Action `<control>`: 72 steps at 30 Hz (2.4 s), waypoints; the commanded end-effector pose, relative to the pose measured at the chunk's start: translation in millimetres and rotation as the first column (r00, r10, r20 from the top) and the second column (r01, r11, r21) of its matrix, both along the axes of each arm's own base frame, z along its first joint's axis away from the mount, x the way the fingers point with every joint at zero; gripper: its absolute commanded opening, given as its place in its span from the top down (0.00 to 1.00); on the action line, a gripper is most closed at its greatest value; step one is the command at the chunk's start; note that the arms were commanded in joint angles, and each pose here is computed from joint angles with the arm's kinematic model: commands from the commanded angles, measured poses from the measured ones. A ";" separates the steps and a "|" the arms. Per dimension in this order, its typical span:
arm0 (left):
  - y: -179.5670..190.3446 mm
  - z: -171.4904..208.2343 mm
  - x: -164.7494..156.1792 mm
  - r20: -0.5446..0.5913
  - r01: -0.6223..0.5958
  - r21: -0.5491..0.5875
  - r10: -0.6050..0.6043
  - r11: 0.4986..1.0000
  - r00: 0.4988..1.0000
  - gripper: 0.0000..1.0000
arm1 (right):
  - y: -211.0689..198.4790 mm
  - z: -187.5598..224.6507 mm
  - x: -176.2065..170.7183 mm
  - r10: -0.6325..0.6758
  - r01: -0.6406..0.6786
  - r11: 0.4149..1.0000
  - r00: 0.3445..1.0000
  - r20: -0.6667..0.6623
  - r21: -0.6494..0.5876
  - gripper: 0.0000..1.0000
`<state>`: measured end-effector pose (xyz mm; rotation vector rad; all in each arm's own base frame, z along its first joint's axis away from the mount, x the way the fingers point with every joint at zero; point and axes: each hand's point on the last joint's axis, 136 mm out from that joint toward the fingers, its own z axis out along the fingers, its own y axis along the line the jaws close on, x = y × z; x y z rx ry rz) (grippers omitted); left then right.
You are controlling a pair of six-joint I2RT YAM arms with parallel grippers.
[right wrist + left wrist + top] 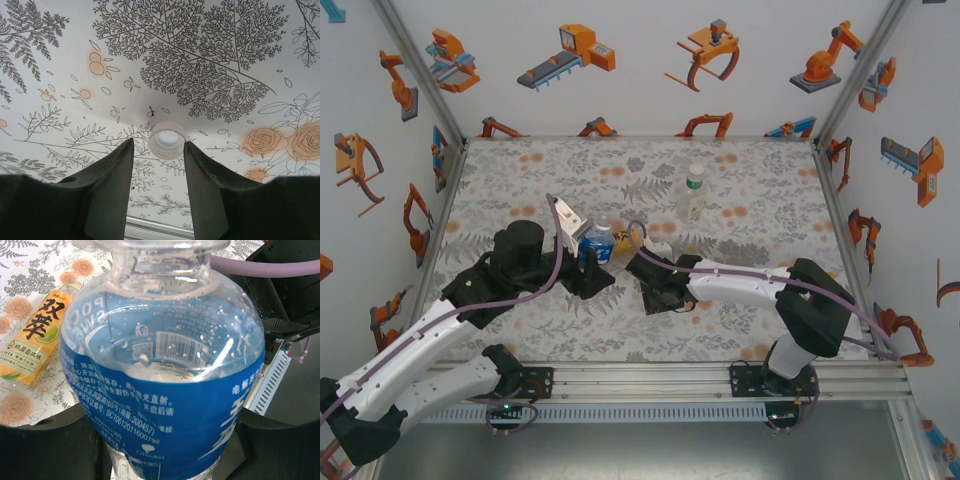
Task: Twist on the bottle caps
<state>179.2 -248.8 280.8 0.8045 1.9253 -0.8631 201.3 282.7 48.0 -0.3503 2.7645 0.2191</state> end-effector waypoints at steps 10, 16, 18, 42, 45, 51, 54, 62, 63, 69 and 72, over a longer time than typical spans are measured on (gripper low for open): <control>7.3 -2.7 1.6 0.012 -0.024 0.013 0.024 1.000 1.000 0.99 | -0.7 -11.5 -4.0 -0.023 0.022 1.000 0.999 -0.026 -0.019 0.56; 8.1 -3.2 1.3 0.007 -0.027 0.011 0.027 1.000 1.000 0.99 | -3.0 -20.1 -5.7 -0.037 0.036 0.999 0.998 -0.053 -0.019 0.56; 8.3 -3.1 1.0 0.007 -0.027 0.010 0.027 1.000 1.000 0.99 | -4.1 -22.2 -5.3 -0.042 0.041 0.999 0.997 -0.061 -0.012 0.58; 6.9 -7.5 2.9 -0.012 -0.032 0.010 0.032 0.999 0.999 0.99 | -23.4 -15.3 5.3 -0.177 0.267 0.801 0.961 -0.214 0.536 0.70; 6.8 -10.2 3.4 -0.015 -0.034 0.013 0.034 0.999 0.999 0.99 | -48.4 -18.9 2.0 -0.221 0.280 0.869 0.957 -0.186 0.409 0.64; 5.7 -16.3 4.2 -0.026 -0.036 0.010 0.036 0.999 0.999 0.99 | -80.9 -9.6 2.8 -0.250 0.269 0.932 0.962 -0.107 0.243 0.59; 4.6 -20.8 4.7 -0.033 -0.034 0.013 0.035 0.999 0.999 0.98 | -85.9 -4.7 5.1 -0.241 0.253 0.946 0.967 -0.084 0.202 0.58; 5.4 -25.8 7.6 -0.031 -0.047 0.026 0.047 0.999 0.998 0.98 | -73.9 23.1 12.6 -0.171 0.166 0.972 0.985 0.017 0.165 0.58; 5.8 -26.0 8.3 -0.029 -0.051 0.027 0.052 0.998 0.998 0.98 | -70.9 25.3 13.0 -0.161 0.154 0.976 0.987 0.031 0.154 0.58; 7.9 -28.6 10.8 -0.028 -0.073 0.025 0.073 0.997 0.997 0.98 | -47.5 26.6 13.2 -0.098 0.091 0.991 0.992 0.074 0.093 0.58; 9.9 -28.6 10.7 -0.026 -0.082 0.023 0.082 0.996 0.996 0.98 | -35.3 24.4 12.5 -0.069 0.063 0.996 0.995 0.077 0.070 0.58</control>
